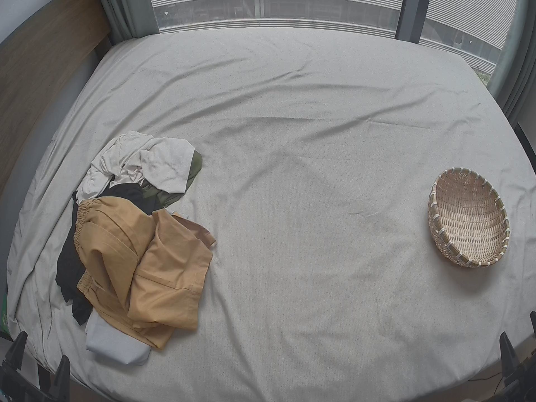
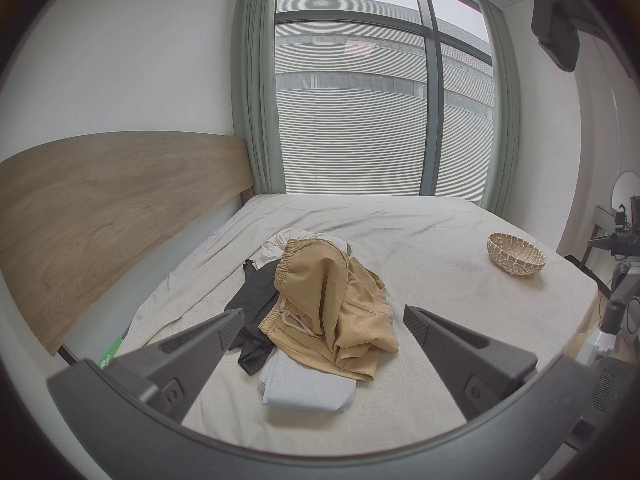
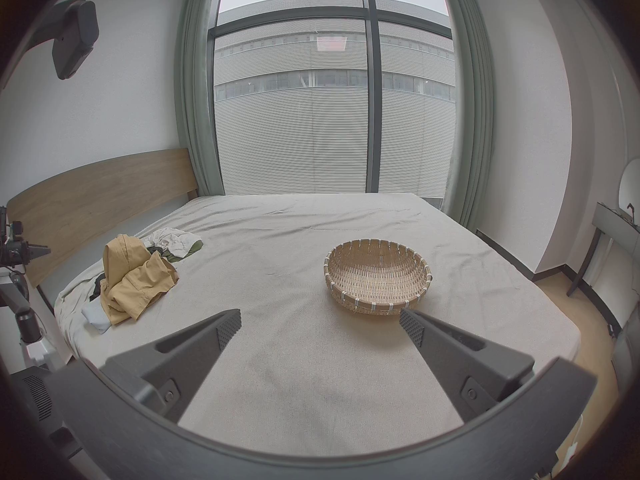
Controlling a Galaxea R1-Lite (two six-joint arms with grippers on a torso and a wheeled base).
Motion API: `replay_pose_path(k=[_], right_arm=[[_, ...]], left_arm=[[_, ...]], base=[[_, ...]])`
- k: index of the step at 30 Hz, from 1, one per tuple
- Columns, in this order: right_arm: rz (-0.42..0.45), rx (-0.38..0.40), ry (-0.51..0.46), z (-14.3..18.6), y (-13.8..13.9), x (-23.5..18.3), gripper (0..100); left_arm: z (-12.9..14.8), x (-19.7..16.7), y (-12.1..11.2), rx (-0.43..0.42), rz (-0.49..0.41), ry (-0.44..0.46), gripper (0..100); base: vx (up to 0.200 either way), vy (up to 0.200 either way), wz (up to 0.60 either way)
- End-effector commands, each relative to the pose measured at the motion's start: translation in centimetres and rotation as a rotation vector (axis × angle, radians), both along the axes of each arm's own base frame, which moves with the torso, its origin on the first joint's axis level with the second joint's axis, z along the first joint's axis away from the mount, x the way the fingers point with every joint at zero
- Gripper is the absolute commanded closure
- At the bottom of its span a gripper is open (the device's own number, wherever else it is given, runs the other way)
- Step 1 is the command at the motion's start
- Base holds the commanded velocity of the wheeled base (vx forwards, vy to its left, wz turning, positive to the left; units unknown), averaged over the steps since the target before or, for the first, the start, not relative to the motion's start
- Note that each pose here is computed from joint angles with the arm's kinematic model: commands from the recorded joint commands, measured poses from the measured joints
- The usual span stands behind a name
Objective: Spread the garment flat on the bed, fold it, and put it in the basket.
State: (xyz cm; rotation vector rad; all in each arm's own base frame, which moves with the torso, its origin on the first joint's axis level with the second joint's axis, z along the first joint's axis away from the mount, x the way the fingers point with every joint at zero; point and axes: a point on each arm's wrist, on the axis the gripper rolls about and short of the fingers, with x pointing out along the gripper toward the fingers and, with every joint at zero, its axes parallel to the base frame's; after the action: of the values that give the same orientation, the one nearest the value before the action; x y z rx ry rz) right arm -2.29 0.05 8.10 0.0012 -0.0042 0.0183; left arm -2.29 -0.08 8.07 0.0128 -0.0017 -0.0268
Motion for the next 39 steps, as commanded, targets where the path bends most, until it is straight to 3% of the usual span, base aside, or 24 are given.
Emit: replay_pose_path(k=[1, 18, 20, 22, 25, 30, 36, 39], right_arm=[[0.0, 0.0, 0.003, -0.5, 0.0, 0.0, 0], [0.0, 0.002, 0.003, -0.5, 0.0, 0.0, 0], [0.0, 0.002, 0.003, -0.5, 0.0, 0.0, 0], [-0.001, 0.0, 0.003, -0.5, 0.0, 0.0, 0], [0.0, 0.003, 0.003, -0.5, 0.0, 0.0, 0], [-0.001, 0.003, 0.003, -0.5, 0.0, 0.0, 0], [-0.001, 0.002, 0.003, -0.5, 0.0, 0.0, 0], [-0.003, 0.002, 0.003, -0.5, 0.0, 0.0, 0]], left_arm=[[-0.5, 0.0, 0.0, 0.001, -0.002, 0.0, 0], [0.0, -0.1, 0.0, 0.0, -0.005, -0.025, 0], [4.8, -1.0, -0.1, 0.0, -0.027, -0.156, 0], [8.5, -0.7, -0.1, -0.004, -0.064, -0.161, 0], [9.6, 0.8, -0.1, -0.082, -0.159, -0.076, 0], [7.8, 2.8, -0.6, -0.211, -0.376, 0.143, 0], [6.9, 5.3, -1.1, -0.318, -0.386, 0.344, 0], [7.0, 6.8, -1.3, -0.428, -0.375, 0.424, 0]], base=[[0.0, 0.0, 0.0], [0.0, 0.0, 0.0], [0.0, 0.0, 0.0], [0.0, 0.0, 0.0], [0.0, 0.0, 0.0], [0.0, 0.0, 0.0], [0.0, 0.0, 0.0], [0.0, 0.0, 0.0]])
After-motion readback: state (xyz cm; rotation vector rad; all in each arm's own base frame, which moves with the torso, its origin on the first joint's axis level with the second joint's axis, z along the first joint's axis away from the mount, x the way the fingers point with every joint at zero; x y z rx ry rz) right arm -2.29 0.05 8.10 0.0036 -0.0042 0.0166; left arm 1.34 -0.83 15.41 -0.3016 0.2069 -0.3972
